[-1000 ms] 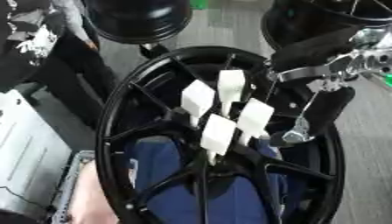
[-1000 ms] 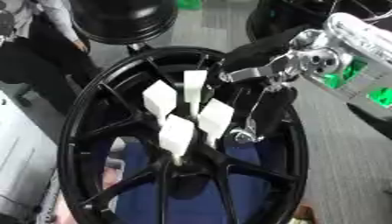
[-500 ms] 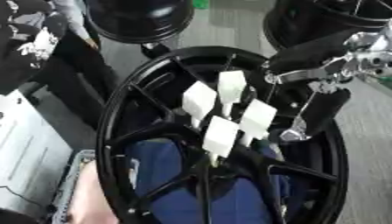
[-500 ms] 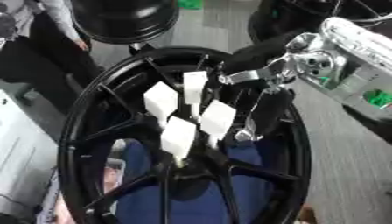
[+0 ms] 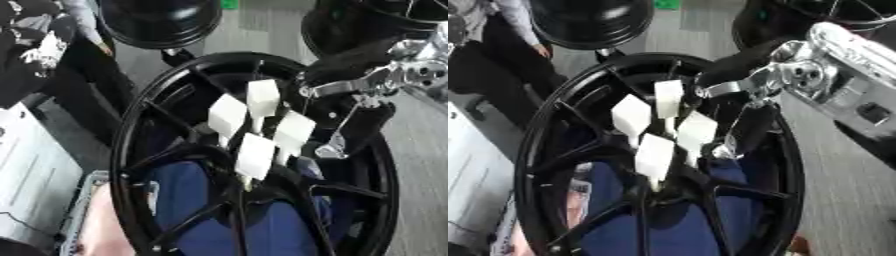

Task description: Pull the pin out of the wheel hub.

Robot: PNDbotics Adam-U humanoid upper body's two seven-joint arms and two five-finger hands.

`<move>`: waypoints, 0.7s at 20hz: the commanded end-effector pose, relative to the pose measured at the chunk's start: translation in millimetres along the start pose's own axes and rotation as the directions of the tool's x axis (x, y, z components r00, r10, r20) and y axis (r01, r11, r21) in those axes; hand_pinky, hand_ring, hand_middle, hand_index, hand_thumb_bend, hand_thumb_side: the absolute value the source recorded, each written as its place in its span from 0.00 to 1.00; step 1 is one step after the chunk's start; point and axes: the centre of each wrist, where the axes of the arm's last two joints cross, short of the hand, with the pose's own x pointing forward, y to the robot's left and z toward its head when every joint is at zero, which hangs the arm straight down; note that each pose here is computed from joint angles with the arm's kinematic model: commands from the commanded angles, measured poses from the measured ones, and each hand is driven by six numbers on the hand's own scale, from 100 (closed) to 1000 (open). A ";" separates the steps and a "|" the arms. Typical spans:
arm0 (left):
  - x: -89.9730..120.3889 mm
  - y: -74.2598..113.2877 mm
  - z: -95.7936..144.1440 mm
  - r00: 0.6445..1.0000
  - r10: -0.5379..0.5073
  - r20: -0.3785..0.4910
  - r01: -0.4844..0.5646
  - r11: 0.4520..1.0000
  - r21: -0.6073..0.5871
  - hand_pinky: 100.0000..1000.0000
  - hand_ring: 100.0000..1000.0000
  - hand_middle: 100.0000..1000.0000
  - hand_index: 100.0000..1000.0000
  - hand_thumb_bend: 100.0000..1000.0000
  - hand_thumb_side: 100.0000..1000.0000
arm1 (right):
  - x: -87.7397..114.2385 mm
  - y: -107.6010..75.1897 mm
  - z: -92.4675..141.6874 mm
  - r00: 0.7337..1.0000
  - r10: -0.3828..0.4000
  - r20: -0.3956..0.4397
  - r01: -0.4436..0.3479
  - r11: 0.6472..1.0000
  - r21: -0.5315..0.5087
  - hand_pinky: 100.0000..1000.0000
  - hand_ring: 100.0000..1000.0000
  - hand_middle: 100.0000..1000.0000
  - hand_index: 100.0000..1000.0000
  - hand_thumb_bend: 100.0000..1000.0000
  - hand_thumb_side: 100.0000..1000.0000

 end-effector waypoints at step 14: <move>6.4 7.5 -3.1 1.000 -0.010 0.026 0.010 1.000 0.021 0.73 0.86 0.72 0.73 0.35 0.75 | -7.0 -5.9 6.4 0.999 -0.028 -0.046 0.027 0.999 -0.038 0.85 0.79 0.57 0.61 0.07 0.23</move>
